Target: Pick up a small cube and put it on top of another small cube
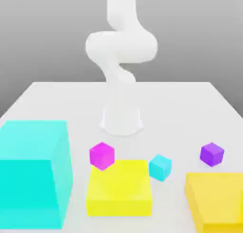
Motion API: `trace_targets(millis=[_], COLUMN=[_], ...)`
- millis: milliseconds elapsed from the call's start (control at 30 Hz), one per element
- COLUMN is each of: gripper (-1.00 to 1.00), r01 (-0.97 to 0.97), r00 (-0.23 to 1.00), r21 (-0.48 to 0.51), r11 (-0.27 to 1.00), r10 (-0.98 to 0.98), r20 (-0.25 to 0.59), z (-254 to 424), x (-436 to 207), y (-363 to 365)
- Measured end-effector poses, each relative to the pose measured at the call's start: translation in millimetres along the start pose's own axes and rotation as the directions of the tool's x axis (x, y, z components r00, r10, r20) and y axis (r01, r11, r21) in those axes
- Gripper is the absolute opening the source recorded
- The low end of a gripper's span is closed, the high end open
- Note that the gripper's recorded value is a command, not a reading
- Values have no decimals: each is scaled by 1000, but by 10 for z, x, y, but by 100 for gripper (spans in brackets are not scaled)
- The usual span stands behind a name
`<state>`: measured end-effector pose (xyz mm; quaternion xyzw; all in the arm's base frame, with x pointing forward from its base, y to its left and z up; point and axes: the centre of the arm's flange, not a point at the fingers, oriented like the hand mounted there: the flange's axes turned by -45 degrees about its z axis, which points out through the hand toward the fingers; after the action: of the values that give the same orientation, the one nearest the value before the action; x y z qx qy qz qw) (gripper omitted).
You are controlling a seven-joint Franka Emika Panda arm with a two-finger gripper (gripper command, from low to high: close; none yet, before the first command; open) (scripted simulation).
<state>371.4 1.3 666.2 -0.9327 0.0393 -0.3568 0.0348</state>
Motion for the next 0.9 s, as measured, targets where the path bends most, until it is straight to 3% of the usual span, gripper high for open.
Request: trace_targets(millis=[233, 500, 700, 900], gripper=[0, 0, 0, 0], r01=[-209, -349, -386, -382], r00=[956, 835, 734, 654], r21=[9, -116, -265, -421], r11=[978, 930, 884, 823], r10=[202, 365, 468, 562], r20=[214, 411, 492, 506], z=[1319, 2392, 2823, 2950], x=[-611, -1757, -2785, -3755], y=[-172, -537, -720, -730])
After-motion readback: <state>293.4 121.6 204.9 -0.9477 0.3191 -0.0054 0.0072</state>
